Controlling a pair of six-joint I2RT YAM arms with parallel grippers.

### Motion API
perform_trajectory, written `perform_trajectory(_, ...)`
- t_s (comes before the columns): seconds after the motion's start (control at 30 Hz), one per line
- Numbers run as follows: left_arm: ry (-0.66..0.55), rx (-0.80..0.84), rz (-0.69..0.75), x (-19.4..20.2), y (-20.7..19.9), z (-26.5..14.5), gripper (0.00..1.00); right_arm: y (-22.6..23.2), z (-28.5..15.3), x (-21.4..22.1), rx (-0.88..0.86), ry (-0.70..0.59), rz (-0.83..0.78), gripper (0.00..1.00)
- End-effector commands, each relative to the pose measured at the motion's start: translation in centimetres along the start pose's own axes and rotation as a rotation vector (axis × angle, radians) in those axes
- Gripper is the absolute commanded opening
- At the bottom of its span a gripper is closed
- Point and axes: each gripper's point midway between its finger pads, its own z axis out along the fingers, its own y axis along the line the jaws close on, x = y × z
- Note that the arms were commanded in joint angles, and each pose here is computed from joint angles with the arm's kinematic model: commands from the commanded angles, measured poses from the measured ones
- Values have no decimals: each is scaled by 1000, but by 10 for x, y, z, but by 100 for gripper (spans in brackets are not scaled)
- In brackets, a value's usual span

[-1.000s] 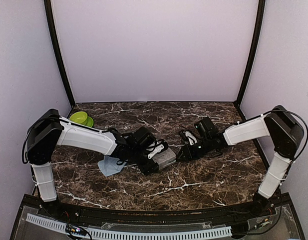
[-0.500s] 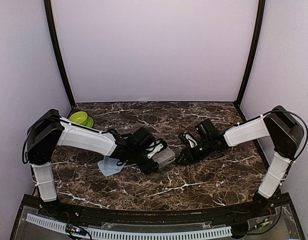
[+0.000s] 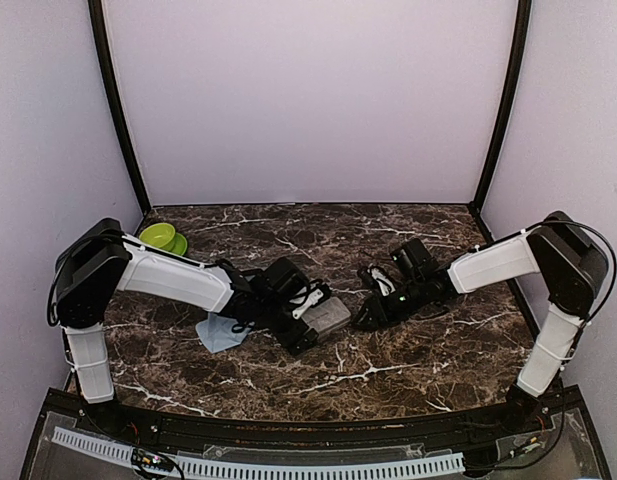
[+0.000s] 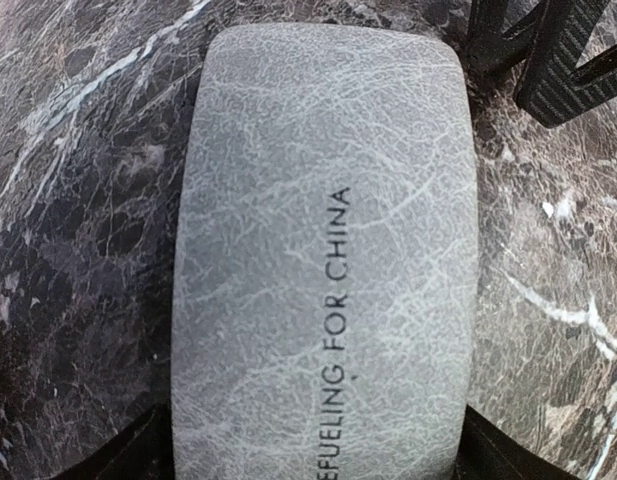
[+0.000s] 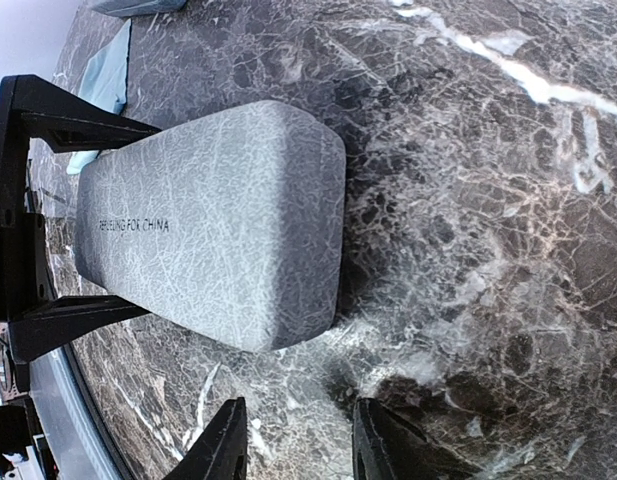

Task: Organize the sunglasses
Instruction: Close the case with sunglasses at the center of the board, then move the case with sunglasses to the center of the board.

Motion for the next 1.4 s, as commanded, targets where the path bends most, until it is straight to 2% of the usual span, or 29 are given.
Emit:
perform_trajectory(0.0, -4, 32, -13, 1, -5, -6, 92, -6, 1, 2, 11, 4, 12, 37)
perform_trajectory(0.37, -74, 147, -79, -16, -5, -28, 97, -3, -19, -9, 73, -54, -20, 36)
perform_trajectory(0.53, -12, 121, -62, -7, 1, -20, 97, -3, -28, -11, 103, -70, -27, 37)
perform_trajectory(0.73, 24, 120, -42, 0, 1, -17, 87, -8, -40, -14, 136, -91, -24, 37)
perform_trajectory(0.9, 33, 161, 1, -4, -5, -13, 71, -12, -63, -21, 171, -141, -22, 38)
perform_trajectory(1.13, 9, 114, 91, -35, 8, -11, 54, -18, -89, -29, 206, -198, -12, 39)
perform_trajectory(1.37, -33, 117, 166, -71, 45, -16, 51, -20, -93, -29, 206, -206, -11, 38)
